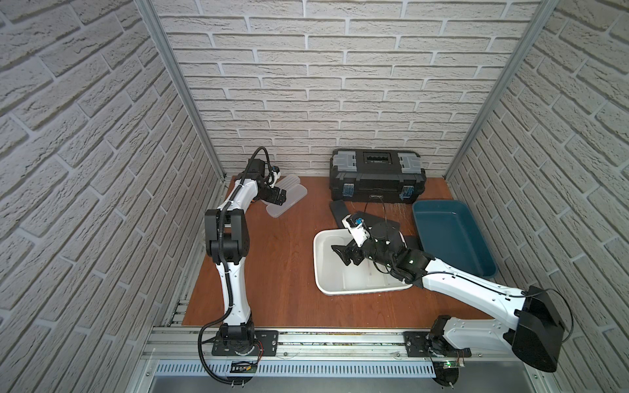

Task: Place the pencil cases by color into the storage box
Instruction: Move the pencil case to the center of the board.

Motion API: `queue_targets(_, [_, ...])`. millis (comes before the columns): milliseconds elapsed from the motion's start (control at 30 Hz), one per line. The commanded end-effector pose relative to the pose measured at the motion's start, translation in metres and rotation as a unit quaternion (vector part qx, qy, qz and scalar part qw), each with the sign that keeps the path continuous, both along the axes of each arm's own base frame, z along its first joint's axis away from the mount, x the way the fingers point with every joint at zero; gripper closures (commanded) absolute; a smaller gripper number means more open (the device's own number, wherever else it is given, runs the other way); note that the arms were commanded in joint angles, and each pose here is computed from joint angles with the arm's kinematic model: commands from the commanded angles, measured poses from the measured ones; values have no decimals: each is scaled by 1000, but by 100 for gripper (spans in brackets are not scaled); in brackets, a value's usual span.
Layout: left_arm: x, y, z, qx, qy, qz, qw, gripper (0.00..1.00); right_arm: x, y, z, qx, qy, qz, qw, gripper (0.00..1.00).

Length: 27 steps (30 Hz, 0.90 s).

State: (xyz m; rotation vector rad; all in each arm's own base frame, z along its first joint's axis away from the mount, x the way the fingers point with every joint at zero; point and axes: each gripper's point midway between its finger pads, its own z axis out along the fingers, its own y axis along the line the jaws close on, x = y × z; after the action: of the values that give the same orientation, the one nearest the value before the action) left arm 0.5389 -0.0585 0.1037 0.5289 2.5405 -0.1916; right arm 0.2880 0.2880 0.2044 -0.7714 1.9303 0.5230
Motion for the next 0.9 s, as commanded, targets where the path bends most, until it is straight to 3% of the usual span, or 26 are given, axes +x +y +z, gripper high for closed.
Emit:
queue_targets(0, [-4,-6,-12,-4,15,-22,1000,2,7,25,37,42,-81,45,995,10])
queue_targets(233, [-3,-6,-31,-6,36,-17,999,2,13,45,37,45,-89,77,992,11])
queue_targets(867, [-11,-3,-70,8,73,-10,997,2,8,47,27,32,-72,94,992,11])
